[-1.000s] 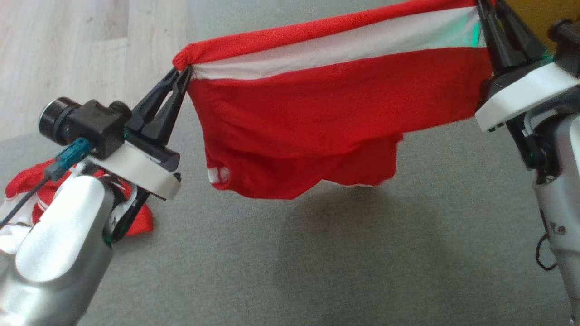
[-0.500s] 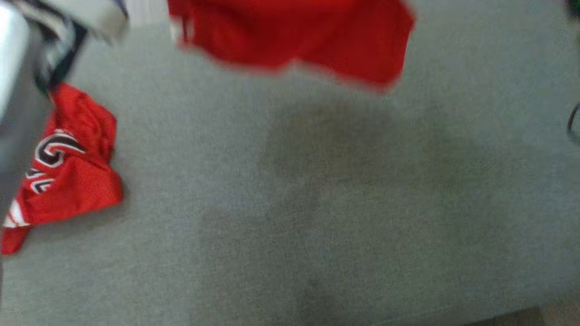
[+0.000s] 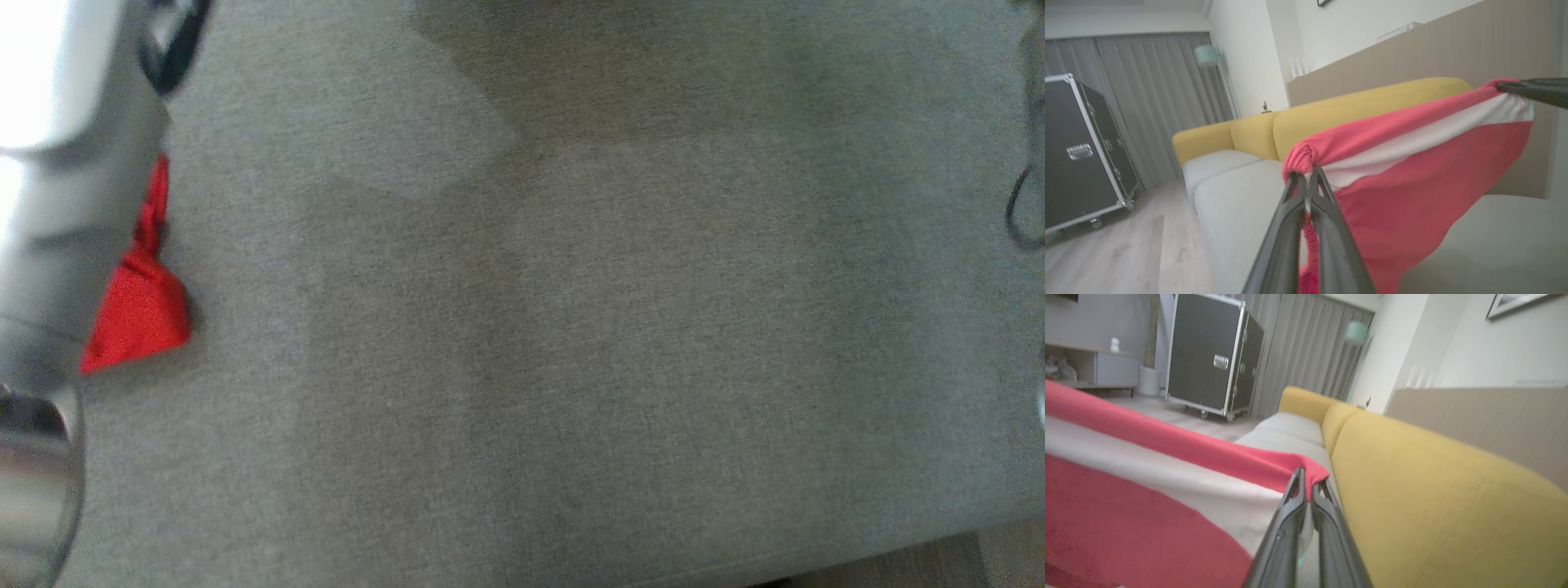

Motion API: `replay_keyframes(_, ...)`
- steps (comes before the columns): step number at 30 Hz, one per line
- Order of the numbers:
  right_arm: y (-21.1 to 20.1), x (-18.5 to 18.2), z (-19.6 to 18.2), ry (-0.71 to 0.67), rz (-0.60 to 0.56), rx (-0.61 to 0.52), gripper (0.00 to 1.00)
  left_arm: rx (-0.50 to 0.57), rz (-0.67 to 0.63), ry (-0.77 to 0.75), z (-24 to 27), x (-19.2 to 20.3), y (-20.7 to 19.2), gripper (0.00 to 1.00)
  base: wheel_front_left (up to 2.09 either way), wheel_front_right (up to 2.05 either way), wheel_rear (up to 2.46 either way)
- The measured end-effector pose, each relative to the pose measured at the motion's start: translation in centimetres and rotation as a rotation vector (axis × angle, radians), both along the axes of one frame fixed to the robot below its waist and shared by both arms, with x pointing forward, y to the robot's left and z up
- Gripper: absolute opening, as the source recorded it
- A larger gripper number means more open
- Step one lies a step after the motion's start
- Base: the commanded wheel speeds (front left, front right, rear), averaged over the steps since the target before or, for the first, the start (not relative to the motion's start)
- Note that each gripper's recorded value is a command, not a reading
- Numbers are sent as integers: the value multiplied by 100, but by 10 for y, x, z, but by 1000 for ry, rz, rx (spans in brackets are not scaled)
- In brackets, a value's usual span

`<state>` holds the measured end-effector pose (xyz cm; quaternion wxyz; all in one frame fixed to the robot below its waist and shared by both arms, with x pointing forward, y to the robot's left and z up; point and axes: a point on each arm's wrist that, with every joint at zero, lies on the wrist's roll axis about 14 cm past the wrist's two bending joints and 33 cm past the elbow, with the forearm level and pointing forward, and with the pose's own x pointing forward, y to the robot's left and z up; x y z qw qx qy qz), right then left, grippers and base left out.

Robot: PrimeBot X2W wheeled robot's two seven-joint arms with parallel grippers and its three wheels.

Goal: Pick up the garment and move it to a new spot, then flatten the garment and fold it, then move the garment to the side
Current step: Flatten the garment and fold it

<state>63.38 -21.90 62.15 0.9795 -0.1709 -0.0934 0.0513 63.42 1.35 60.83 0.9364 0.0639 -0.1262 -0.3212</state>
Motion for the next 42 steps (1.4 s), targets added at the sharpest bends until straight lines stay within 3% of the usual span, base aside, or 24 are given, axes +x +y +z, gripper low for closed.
replay_keyframes(7, -9, -44, -134, 368, -31, -15, 0, 41, -77, 243, -98, -58, -10, 0, 0, 0, 0)
replay_keyframes(14, -5, -100, -187, 628, -17, -76, 0, 118, -159, 443, -162, -144, -6, 0, 0, 0, 0)
replay_keyframes(32, -28, -222, -191, 928, 77, -125, 0, 142, -204, 491, -163, -248, 0, 0, 0, 0, 0)
replay_keyframes(42, -42, -282, -189, 1018, 63, 5, 0, 113, -268, 536, -162, -301, -15, 0, 0, 0, 0)
